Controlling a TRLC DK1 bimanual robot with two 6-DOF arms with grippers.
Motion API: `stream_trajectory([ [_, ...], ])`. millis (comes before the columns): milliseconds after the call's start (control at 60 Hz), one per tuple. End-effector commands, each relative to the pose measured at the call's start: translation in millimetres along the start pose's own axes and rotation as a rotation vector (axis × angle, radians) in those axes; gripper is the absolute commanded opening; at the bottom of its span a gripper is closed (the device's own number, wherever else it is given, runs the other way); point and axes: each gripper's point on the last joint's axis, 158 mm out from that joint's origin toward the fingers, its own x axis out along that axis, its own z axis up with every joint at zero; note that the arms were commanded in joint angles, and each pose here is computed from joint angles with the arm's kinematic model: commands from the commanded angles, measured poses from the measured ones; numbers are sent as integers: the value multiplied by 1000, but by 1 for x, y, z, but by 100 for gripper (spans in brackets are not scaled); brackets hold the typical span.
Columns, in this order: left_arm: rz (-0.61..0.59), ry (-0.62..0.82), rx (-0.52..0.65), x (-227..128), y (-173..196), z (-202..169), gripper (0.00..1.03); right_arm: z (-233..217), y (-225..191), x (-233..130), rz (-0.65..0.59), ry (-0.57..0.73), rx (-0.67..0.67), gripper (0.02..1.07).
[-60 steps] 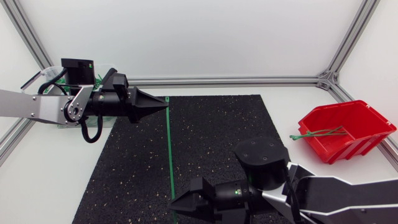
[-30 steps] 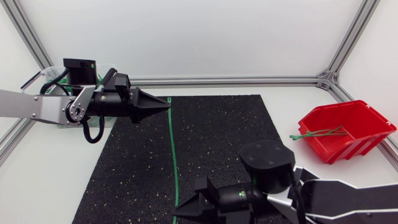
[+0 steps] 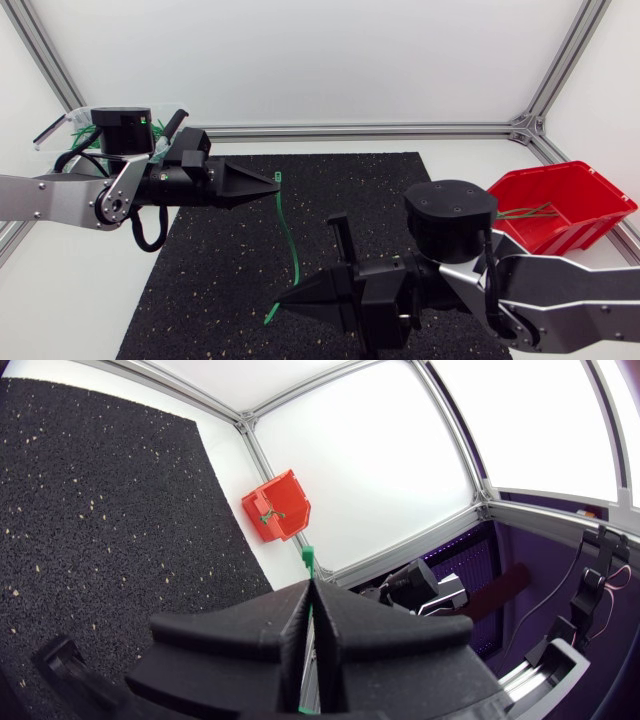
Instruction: Take a green cable tie from the red box, thread the tail through the head to close it, then place it in the transparent bin on the left.
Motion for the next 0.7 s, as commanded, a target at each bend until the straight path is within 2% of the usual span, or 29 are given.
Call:
stream_trajectory([
  [0, -3, 3, 52, 2, -7, -11, 4, 1, -12, -3, -18, -7, 105, 8],
  [50, 2, -2, 62, 3, -7, -12, 4, 2, -11, -4, -7, -10, 151, 8],
  [133, 10, -10, 74, 4, -6, -14, 4, 9, -19, -8, 22, -56, 331, 8],
  [333, 20, -12, 107, 8, -4, -21, 4, -6, -18, -7, 76, 54, 542, 8],
  [567, 31, -27, 173, 8, -9, -28, 4, 6, -18, -8, 114, 70, 765, 8],
  [683, 33, -40, 215, 8, -11, -33, 4, 12, -16, -11, 167, 115, 933, 8],
])
